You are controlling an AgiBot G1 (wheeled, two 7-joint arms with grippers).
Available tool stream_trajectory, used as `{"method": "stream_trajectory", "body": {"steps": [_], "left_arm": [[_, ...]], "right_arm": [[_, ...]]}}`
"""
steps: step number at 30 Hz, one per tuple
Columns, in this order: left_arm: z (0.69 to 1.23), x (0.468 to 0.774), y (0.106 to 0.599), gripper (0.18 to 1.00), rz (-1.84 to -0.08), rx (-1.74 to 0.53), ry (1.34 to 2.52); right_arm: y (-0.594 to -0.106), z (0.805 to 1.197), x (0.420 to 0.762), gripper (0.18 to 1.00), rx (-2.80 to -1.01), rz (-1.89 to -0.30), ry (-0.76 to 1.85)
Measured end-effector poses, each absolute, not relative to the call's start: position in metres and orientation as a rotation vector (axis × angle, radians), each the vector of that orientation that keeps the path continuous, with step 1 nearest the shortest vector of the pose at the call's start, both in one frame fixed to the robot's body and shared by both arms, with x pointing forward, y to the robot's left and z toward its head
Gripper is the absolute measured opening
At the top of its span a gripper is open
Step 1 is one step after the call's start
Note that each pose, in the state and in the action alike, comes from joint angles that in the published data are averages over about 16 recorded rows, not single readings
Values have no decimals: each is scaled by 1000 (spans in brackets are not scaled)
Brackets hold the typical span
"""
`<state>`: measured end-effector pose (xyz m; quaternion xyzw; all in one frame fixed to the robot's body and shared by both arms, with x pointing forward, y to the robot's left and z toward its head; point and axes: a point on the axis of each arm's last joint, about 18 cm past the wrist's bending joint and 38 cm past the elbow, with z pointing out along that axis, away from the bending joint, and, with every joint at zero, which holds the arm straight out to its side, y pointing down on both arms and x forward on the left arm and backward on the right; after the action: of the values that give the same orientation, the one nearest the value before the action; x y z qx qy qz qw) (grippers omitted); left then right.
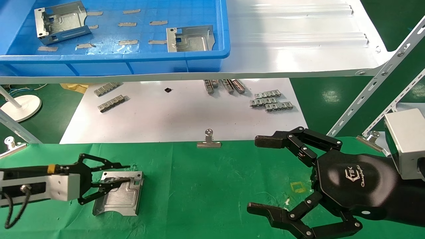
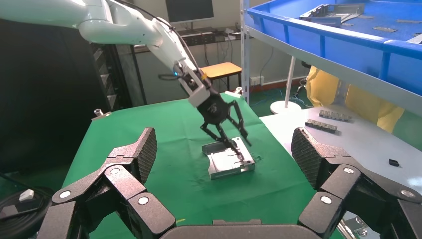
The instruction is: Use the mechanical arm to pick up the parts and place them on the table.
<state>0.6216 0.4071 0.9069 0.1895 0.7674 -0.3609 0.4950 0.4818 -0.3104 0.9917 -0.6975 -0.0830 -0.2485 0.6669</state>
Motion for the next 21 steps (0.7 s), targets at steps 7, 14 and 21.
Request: {"method": "stream_trajectory", "body": {"steps": [7, 14, 21], "left_arm": [[917, 614, 410, 433, -1025, 326, 1846], [922, 611, 412, 576, -1139, 214, 1832], [923, 610, 411, 728, -1158, 199, 1825]], "right_arm": [[-310, 992, 482, 1000, -1574, -561, -187], [-310, 992, 482, 1000, -1574, -561, -187], [-310, 992, 482, 1000, -1574, -561, -187]]}}
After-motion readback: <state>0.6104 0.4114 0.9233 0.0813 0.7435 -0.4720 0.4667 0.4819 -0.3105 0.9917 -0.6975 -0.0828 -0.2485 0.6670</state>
